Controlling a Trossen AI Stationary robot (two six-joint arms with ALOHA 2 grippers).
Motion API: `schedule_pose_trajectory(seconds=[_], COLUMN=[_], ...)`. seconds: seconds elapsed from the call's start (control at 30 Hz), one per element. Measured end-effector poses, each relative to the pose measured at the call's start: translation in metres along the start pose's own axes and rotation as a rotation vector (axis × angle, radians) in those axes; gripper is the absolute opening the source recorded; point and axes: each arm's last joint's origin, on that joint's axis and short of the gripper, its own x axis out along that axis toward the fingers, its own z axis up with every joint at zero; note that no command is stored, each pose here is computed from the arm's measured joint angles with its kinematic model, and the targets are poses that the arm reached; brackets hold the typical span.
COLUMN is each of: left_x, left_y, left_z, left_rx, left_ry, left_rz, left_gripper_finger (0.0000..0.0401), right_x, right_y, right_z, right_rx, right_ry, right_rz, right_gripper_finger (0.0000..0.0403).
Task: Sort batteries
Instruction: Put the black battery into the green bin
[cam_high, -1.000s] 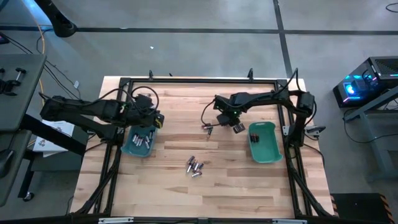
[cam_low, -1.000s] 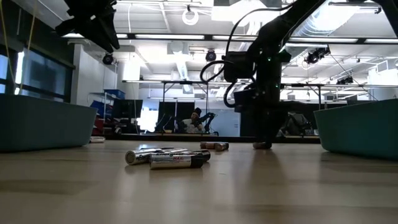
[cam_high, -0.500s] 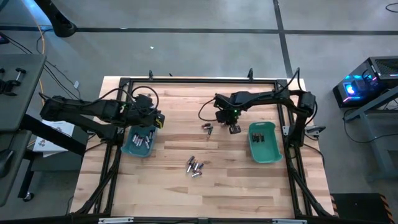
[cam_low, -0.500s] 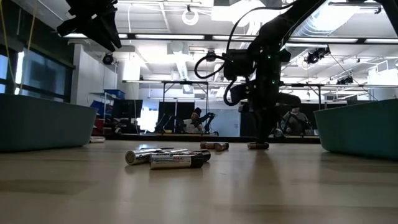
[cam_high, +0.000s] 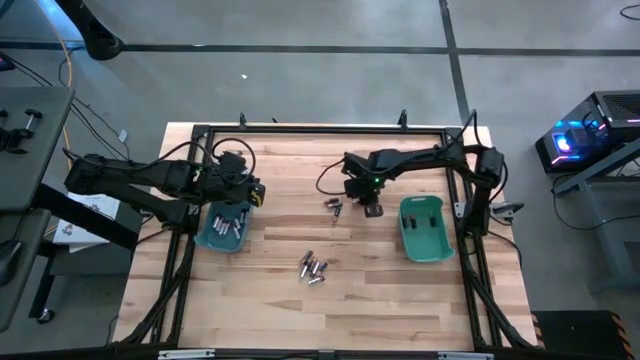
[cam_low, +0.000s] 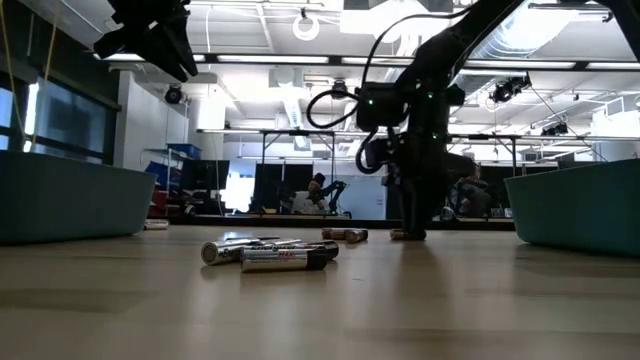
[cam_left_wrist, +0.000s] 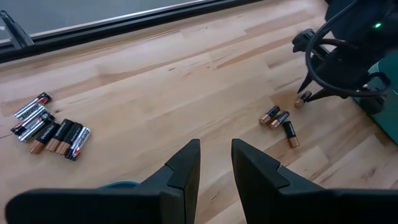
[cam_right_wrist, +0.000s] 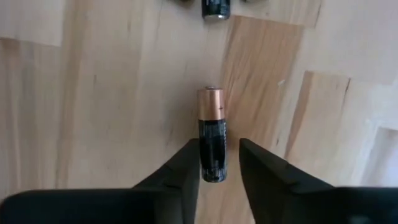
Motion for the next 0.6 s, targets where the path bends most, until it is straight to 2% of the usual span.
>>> schedule_pose_trajectory(seconds=[0.1,0.2,0.27,0.43,0.6], left_x=[0.000,0.000,0.000,0.000,0.000], left_y=[0.000,0.000,0.000,0.000,0.000], left_z=[0.000,0.000,0.000,0.000,0.000], left_rx=[0.000,0.000,0.000,0.001,0.018], left_ry=[0.001,0.002,0.002,0.002,0.002], left_rz=[-0.001,-0.001,-0.001,-0.001,-0.001], left_gripper_finger=[0.0085,0.0085,0.0085,0.0085,0.0085], right_x=[0.008,0.012,0.012,0.013,-0.001], right_y=[-0.002,-0.003,-0.003,-0.003,-0.001], right_z=[0.001,0.001,0.002,0.001,0.004], right_rx=[0.031,0.083,0.115,0.168,0.371], right_ry=[0.011,0.015,0.012,0.018,-0.032], right_rz=[0.006,0.007,-0.002,-0.005,-0.028], right_gripper_finger=[0.0119,0.0114,0.0095,0.0018,0.0017])
